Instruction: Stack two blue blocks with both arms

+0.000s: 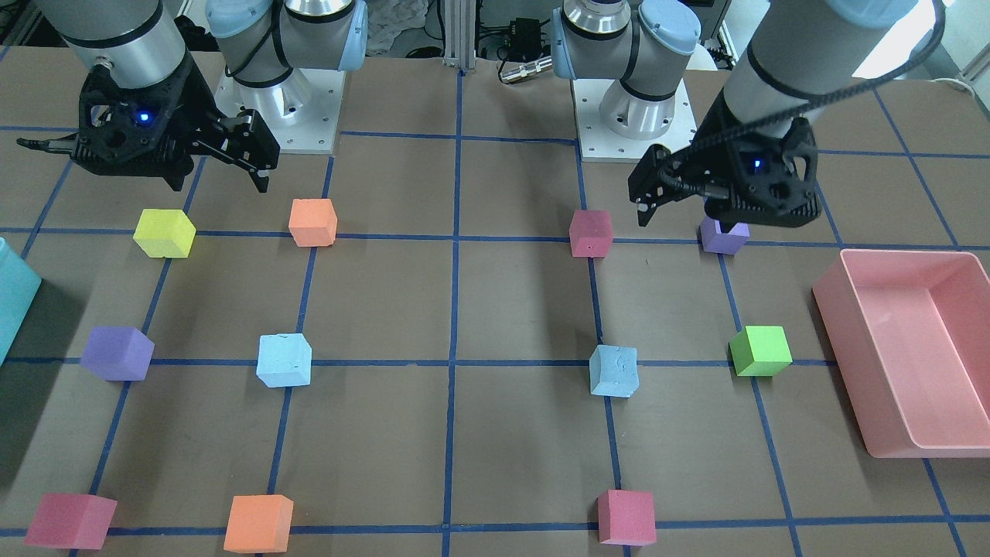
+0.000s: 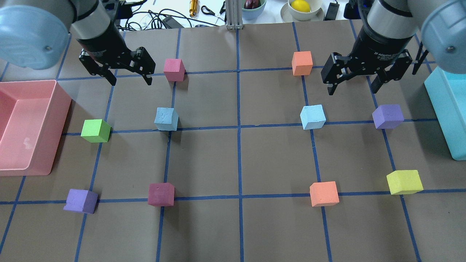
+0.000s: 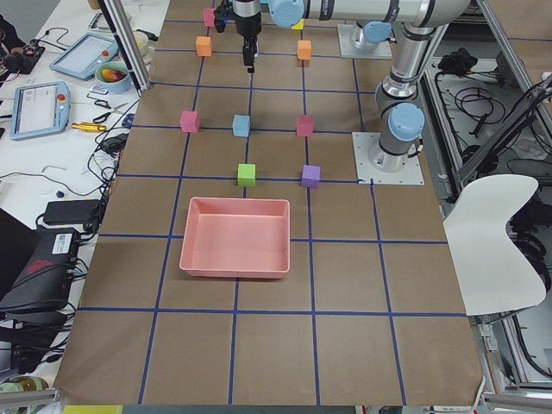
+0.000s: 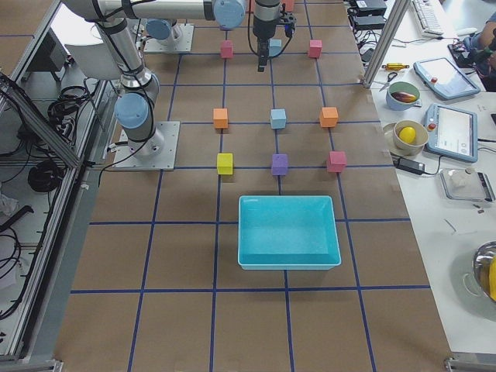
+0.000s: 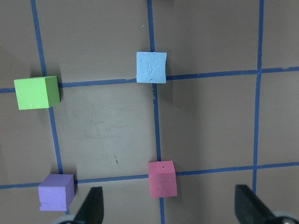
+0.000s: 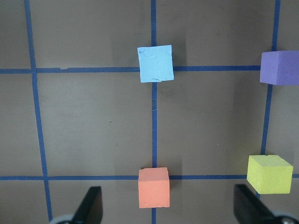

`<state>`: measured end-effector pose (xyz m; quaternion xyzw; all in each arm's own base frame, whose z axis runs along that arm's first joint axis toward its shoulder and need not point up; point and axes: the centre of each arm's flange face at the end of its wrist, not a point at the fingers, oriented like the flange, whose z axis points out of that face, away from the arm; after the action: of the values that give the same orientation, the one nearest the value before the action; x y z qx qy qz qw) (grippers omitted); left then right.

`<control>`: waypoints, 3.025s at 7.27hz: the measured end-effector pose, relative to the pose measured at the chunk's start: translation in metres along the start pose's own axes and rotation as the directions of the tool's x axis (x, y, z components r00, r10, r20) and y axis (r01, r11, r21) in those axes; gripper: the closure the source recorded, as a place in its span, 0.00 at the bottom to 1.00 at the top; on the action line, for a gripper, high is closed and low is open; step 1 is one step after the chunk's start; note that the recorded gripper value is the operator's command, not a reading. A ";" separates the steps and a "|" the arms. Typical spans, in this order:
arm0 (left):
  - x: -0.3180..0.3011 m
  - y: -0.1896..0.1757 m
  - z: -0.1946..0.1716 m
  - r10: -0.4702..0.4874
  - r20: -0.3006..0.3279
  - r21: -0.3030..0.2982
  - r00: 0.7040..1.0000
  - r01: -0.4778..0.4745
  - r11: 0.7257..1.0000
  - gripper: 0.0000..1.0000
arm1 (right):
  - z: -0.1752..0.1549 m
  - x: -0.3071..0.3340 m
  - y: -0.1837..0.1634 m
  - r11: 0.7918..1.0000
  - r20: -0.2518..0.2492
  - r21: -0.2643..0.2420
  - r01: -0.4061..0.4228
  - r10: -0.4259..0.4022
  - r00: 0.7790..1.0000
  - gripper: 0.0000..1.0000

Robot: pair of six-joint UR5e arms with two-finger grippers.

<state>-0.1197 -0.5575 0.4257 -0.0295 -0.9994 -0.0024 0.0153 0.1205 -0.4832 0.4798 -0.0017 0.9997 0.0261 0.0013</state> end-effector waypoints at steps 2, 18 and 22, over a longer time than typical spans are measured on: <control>-0.003 -0.020 0.069 -0.004 -0.001 0.011 1.000 0.004 1.000 0.00 | 0.022 0.001 -0.016 1.000 0.002 -0.028 0.005 -0.005 1.000 0.00; 0.004 -0.033 0.231 0.030 -0.003 -0.050 1.000 -0.030 0.998 0.91 | 0.269 -0.001 -0.113 1.000 0.018 -0.008 0.009 -0.009 1.000 1.00; 0.002 -0.035 0.224 0.035 0.001 -0.036 0.999 -0.035 0.999 0.91 | 0.200 -0.086 -0.139 0.994 0.066 0.033 -0.101 0.098 0.993 1.00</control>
<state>-0.1309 -0.5914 0.2022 -0.0473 -0.9986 -0.0202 0.0141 0.2072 -0.6109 0.2732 0.0490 0.9982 0.0079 0.0322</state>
